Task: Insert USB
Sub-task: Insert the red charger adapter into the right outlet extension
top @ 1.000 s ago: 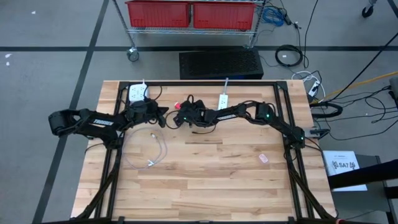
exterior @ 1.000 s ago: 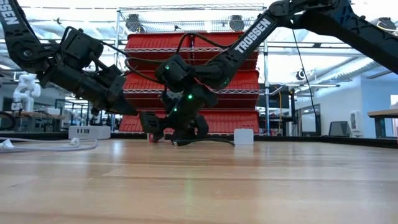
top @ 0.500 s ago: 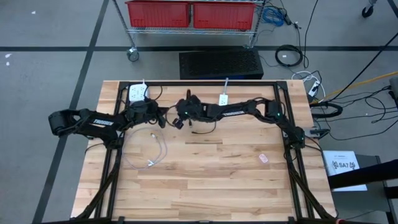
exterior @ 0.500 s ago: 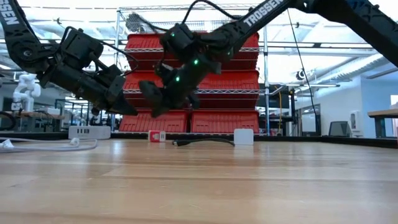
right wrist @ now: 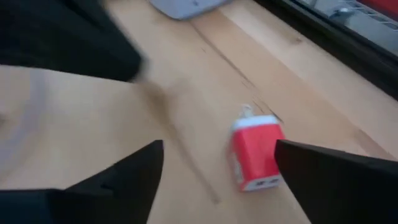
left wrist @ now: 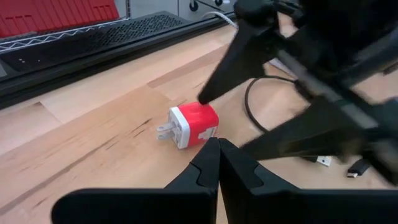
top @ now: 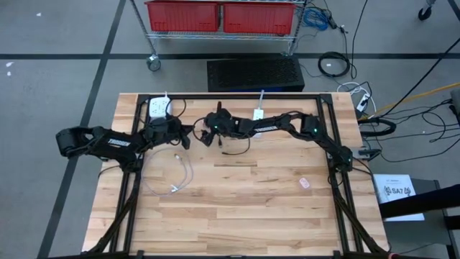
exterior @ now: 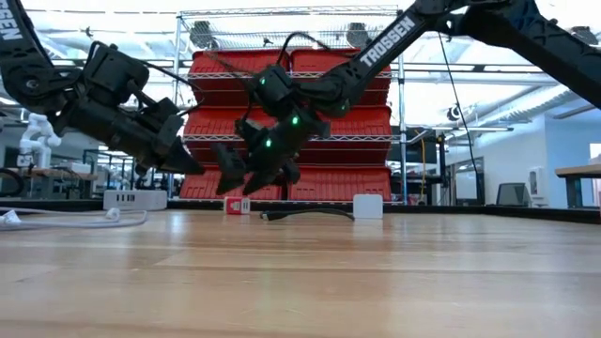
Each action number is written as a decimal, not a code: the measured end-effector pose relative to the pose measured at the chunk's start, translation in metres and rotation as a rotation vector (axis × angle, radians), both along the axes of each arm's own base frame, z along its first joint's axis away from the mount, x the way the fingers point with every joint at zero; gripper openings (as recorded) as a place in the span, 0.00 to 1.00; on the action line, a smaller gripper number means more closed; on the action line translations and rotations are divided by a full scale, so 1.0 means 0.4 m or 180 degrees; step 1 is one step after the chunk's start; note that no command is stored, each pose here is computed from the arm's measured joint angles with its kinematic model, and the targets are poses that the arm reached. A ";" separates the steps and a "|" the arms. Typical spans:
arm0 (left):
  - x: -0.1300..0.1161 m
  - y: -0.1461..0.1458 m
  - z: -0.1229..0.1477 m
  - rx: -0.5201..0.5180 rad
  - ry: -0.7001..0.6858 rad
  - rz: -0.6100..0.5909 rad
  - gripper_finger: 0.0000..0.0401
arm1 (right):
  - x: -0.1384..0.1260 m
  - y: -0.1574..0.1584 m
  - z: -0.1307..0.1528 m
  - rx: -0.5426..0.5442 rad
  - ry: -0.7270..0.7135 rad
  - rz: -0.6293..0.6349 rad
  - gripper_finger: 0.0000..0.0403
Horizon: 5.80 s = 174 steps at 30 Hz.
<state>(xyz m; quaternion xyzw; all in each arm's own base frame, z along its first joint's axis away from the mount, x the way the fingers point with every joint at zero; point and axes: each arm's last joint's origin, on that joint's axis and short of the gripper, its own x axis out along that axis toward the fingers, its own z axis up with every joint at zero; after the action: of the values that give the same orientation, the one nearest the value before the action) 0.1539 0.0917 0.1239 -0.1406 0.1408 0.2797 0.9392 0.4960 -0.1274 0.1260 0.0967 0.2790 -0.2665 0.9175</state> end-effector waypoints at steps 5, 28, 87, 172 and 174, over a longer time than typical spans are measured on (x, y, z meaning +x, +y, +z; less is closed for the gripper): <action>-0.002 -0.001 -0.002 0.0009 0.0020 -0.0009 0.03 | 0.004 -0.004 -0.010 -0.0152 -0.0019 -0.0090 0.80; -0.014 0.007 -0.019 -0.0026 0.0266 0.0336 0.03 | 0.019 0.137 0.027 0.0597 -0.0065 0.0785 0.47; 0.052 -0.026 -0.100 -0.0607 -0.0082 -0.0410 0.00 | -0.122 0.159 0.089 0.0408 0.0311 -0.0023 0.75; 0.051 -0.027 -0.103 -0.0475 0.0027 -0.0452 0.00 | -0.063 0.152 -0.054 0.0269 0.0123 0.0647 0.45; 0.051 -0.027 -0.103 -0.0456 0.0037 -0.0461 0.00 | -0.064 0.151 -0.048 0.0268 0.0131 0.0639 0.37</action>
<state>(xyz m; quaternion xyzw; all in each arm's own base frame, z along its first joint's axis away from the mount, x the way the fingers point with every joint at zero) 0.1742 0.0811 0.0826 -0.1952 0.1756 0.2012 0.9437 0.4702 -0.0671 0.1068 0.1012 0.3170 -0.1631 0.9288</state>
